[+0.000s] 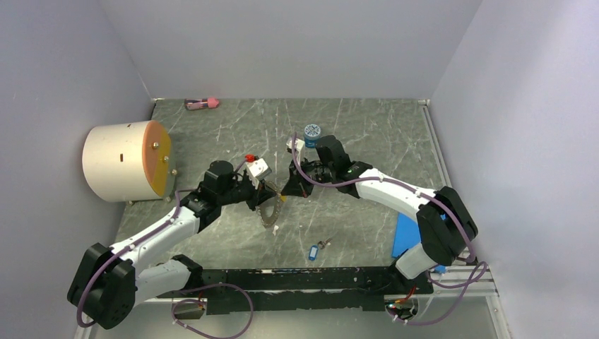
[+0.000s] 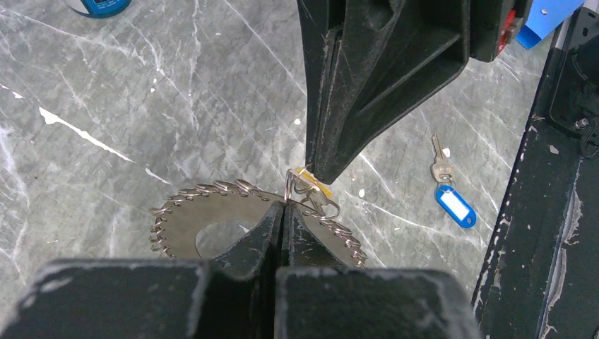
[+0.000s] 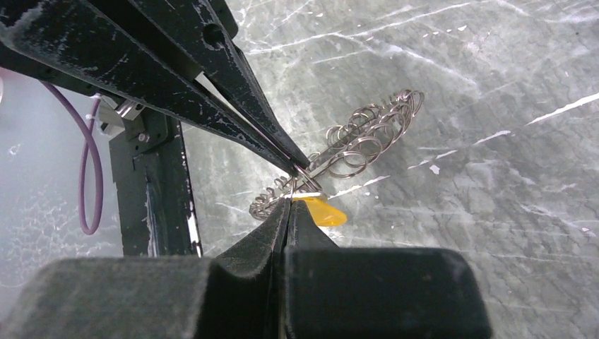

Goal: Put the keys on the keyring

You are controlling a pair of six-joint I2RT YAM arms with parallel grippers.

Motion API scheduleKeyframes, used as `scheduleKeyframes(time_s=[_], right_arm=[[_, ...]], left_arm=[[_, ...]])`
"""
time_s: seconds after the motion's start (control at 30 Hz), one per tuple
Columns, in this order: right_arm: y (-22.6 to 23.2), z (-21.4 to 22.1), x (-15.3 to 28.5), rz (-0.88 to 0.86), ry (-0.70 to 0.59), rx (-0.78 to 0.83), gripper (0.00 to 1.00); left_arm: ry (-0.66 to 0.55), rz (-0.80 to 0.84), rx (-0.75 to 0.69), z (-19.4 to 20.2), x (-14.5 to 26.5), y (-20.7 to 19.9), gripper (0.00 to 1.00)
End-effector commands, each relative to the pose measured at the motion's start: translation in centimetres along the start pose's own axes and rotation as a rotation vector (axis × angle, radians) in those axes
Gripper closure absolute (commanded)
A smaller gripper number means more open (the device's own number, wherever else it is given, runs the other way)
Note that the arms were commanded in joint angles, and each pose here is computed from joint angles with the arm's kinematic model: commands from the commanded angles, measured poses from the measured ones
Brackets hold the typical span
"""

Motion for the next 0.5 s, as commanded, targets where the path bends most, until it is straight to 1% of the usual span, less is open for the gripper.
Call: scheduleKeyframes(time_s=[0.0,0.47], right_arm=[[0.15,-1.17,-0.21,0.025,-0.032,0.02,1.0],[-0.75,-0.5,-0.54,0.086,-0.032,-0.036,1.0]], left_arm=[[-0.071,0.004,-0.039,-1.56,0.2,0.14,0.97],[-0.077,0.006,-0.04,-1.71,0.36,0.02,0.97]])
Point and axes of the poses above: each gripper's point midway between its finger pads, its own x axis back along the fingers, its own y axis along the line the jaws close on, z = x × y, the point moved 10 cm from there along x, back along the fingers, and after that the axes turned 14 degrees about -x, right-handed, at the moved point
